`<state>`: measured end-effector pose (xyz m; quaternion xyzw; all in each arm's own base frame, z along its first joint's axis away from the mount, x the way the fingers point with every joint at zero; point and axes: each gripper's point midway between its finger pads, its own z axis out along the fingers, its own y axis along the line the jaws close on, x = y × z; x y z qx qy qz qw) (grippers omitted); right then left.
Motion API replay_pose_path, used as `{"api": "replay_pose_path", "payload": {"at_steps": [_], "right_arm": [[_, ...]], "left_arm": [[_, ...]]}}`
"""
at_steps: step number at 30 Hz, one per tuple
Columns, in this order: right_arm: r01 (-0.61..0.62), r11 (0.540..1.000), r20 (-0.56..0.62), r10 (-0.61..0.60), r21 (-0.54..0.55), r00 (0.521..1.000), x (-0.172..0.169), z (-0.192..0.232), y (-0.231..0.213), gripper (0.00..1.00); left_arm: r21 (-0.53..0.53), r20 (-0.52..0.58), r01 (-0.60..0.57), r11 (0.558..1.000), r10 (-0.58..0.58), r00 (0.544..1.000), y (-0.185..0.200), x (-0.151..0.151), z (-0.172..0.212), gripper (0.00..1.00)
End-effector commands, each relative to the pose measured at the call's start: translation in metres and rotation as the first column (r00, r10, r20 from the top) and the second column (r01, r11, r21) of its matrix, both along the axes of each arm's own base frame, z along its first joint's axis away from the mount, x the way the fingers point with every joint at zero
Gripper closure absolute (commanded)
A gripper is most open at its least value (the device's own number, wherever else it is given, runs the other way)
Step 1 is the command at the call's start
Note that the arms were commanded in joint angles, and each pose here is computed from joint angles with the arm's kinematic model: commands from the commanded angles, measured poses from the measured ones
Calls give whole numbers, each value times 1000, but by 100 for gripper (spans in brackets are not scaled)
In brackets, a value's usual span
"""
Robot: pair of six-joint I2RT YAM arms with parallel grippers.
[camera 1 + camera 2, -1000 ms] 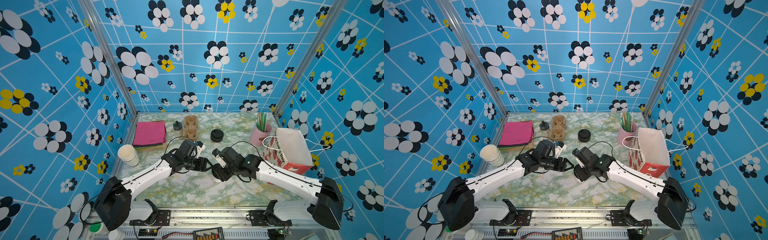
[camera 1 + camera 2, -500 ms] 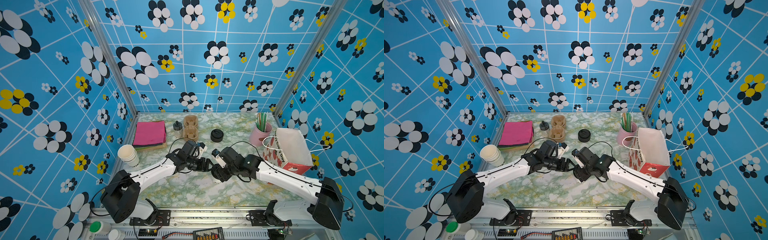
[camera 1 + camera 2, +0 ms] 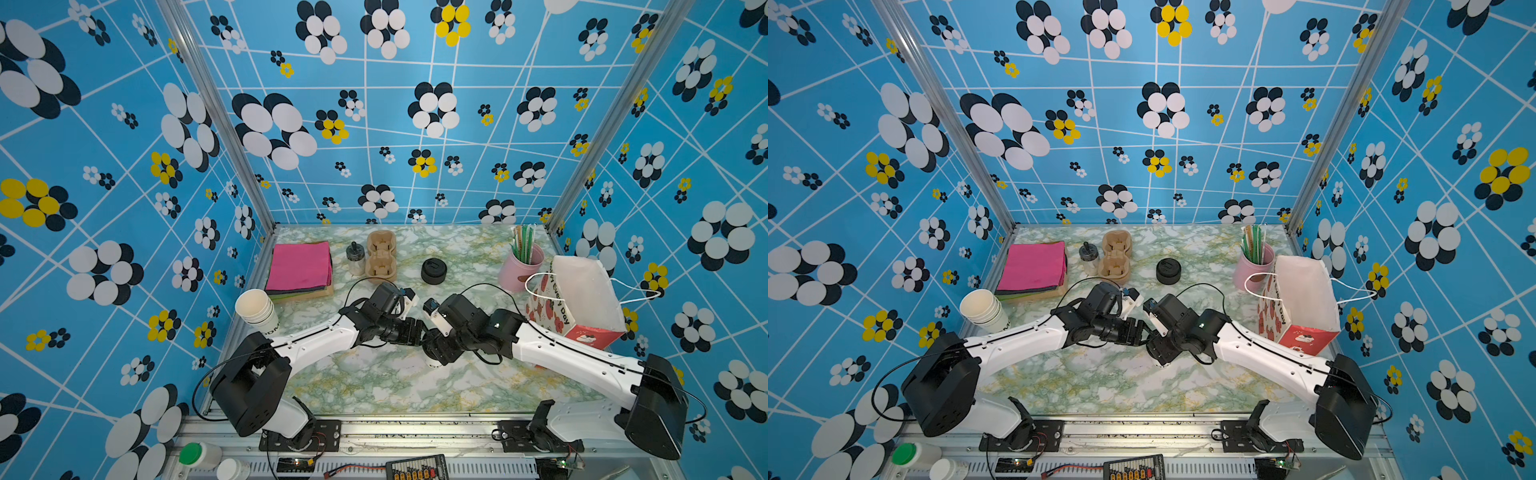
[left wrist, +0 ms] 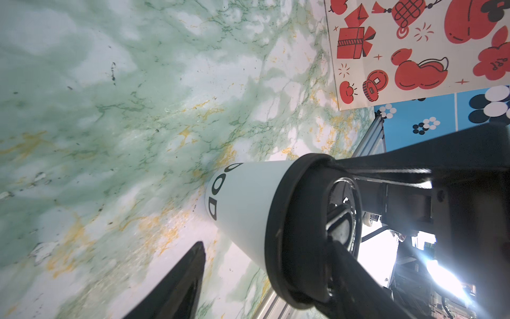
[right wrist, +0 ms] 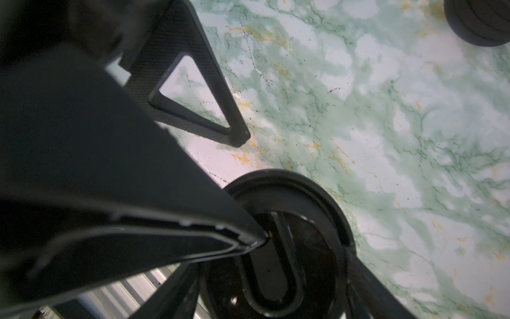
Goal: Pack the takeout coffee
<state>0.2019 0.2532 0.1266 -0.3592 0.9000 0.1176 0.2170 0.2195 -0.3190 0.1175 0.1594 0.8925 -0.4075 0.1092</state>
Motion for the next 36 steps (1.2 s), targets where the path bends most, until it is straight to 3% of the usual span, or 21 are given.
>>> {"api": "replay_pose_path", "payload": {"at_steps": [1, 7, 18, 25, 36], "right_arm": [[-2, 1000, -23, 2, -24, 1000, -6, -9, -7, 23], [17, 1000, 29, -16, -15, 999, 1, 3, -10, 20], [44, 999, 115, -45, 13, 992, 8, 27, -17, 12], [78, 997, 155, -81, 26, 985, 7, 35, -29, 9], [176, 983, 170, -166, -45, 971, 11, 24, -52, 6]], "left_arm": [[153, -24, 30, 988, -26, 999, 13, -12, -27, 29], [247, -23, 52, 968, -47, 999, 22, -19, -37, 30], [299, -19, 73, 951, -70, 997, 24, -23, -39, 30], [252, 15, 65, 965, -71, 997, 15, -18, -19, 29], [175, 55, 64, 982, -75, 996, -5, -5, 7, 25]]}}
